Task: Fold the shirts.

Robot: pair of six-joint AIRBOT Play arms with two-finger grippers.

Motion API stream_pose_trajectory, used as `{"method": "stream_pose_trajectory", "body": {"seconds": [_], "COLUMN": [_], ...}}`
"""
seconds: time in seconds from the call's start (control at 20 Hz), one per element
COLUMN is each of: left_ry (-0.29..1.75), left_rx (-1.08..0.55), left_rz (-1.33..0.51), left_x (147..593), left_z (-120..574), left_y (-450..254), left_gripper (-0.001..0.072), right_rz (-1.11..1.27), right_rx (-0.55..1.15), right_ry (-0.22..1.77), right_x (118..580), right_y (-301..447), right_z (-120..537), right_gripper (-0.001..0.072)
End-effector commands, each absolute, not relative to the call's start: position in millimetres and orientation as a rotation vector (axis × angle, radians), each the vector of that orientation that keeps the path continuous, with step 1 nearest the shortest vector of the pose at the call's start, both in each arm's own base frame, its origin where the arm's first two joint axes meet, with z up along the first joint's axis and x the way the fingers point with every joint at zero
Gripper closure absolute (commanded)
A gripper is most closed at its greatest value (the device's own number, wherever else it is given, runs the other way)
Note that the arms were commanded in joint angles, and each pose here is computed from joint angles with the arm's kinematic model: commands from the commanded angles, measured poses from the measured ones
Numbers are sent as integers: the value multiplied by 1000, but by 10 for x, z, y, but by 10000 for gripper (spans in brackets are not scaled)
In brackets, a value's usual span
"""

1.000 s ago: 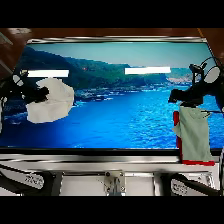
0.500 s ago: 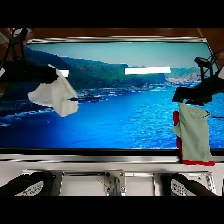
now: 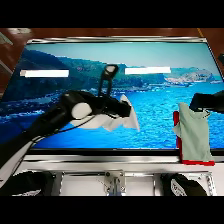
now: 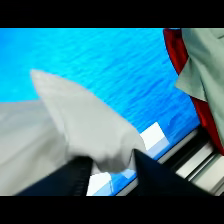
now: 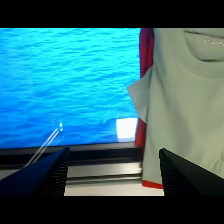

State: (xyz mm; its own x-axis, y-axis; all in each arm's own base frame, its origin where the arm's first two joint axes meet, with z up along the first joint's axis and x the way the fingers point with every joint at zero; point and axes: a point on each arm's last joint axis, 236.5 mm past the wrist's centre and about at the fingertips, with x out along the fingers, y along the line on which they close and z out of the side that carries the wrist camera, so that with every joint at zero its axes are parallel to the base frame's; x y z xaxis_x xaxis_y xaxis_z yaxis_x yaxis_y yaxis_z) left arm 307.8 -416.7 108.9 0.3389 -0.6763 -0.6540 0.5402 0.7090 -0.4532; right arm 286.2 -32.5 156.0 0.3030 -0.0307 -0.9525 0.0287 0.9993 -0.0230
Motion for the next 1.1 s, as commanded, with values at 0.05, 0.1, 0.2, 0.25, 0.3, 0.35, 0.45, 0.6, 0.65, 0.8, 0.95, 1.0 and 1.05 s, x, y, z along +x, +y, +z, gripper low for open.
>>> {"method": "stream_pose_trajectory", "body": {"seconds": [0.05, 0.1, 0.2, 0.25, 0.3, 0.35, 0.45, 0.6, 0.65, 0.8, 0.95, 1.0, 1.05], "left_ry": [1117, 1140, 1173, 1192, 1219, 1246, 1324, 1453, 1493, 1489, 1441, 1442, 1440], "left_rx": [-292, -270, -222, -199, -172, -168, -202, -323, -385, -528, -585, -588, -603], "left_rz": [-772, -748, -678, -621, -539, -456, -337, -209, -193, -167, -125, -119, -110], "left_x": [3059, 3185, 3454, 3570, 3657, 3689, 3534, 3083, 2947, 2878, 3026, 3068, 3118], "left_z": [577, 600, 684, 714, 722, 711, 571, 78, -102, -481, -725, -809, -893], "left_y": [-4423, -4195, -3554, -3160, -2690, -2264, -1534, -945, -879, -877, -900, -914, -935], "left_gripper": [8, 8, 8, 8, 8, 8, 8, 5, 4, 4, 5, 5, 5], "right_rz": [-103, -104, -94, -83, -72, -52, 23, 181, 222, 312, 407, 436, 457], "right_rx": [-39, -42, -57, -60, -54, -42, -12, 59, 102, 238, 291, 305, 325], "right_ry": [1242, 1219, 1218, 1243, 1280, 1320, 1422, 1575, 1617, 1664, 1671, 1675, 1677], "right_x": [2843, 2906, 3014, 3051, 3087, 3120, 3146, 3138, 3143, 3247, 3314, 3318, 3326], "right_y": [-482, -490, -503, -498, -483, -446, -309, -16, 87, 375, 556, 606, 655], "right_z": [1617, 1629, 1551, 1451, 1304, 1137, 751, 221, 79, -191, -337, -365, -384], "right_gripper": [24, 24, 24, 24, 24, 24, 24, 24, 24, 24, 28, 28, 28]}}
